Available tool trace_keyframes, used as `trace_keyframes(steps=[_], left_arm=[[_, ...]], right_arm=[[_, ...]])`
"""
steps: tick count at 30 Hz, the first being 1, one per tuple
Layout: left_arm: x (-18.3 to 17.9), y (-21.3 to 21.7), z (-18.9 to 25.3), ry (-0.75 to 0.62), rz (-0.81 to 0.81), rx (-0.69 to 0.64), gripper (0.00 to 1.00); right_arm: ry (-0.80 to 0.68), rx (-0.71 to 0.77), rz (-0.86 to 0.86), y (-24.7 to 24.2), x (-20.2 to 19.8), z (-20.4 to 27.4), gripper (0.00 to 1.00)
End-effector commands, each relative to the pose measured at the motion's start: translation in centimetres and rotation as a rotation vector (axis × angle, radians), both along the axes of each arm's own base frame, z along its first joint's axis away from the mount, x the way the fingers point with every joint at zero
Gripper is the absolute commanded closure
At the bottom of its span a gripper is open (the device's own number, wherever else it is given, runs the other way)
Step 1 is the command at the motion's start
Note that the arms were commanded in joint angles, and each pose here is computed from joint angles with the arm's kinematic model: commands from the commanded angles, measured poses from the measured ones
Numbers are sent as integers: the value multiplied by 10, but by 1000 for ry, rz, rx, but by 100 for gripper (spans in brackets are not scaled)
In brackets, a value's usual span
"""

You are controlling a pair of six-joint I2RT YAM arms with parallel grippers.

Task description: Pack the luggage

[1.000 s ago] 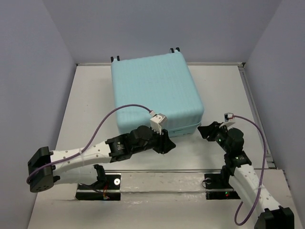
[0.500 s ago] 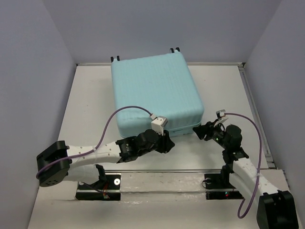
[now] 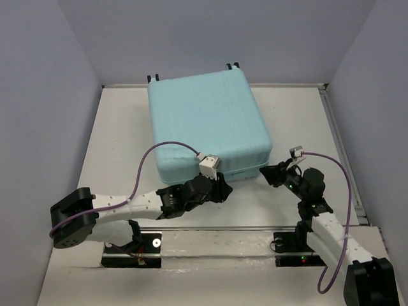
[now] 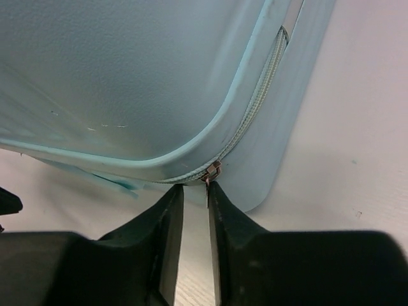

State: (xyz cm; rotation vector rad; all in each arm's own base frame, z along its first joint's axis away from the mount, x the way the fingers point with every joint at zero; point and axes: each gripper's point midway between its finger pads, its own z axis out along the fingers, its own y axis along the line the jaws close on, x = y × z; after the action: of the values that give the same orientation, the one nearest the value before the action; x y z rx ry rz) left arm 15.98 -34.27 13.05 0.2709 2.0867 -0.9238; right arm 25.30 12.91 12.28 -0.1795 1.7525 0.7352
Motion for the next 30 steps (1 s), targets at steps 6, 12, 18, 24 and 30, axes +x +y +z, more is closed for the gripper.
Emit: trace_keyframes(steps=[6, 12, 18, 24, 30], left_arm=[[32, 21, -10, -17, 238, -7, 54], [61, 21, 10, -69, 319, -27, 51], [85, 10, 30, -93, 332, -60, 51], [88, -4, 39, -98, 304, -81, 51], [89, -12, 38, -94, 289, -83, 51]], right_arm=[[-186, 51, -112, -13, 25, 54, 93], [-26, 107, -56, 9, -3, 25, 93], [96, 59, 47, 41, -43, 11, 93], [230, -18, 137, 70, -63, -3, 93], [230, -64, 119, 101, -62, 10, 93]])
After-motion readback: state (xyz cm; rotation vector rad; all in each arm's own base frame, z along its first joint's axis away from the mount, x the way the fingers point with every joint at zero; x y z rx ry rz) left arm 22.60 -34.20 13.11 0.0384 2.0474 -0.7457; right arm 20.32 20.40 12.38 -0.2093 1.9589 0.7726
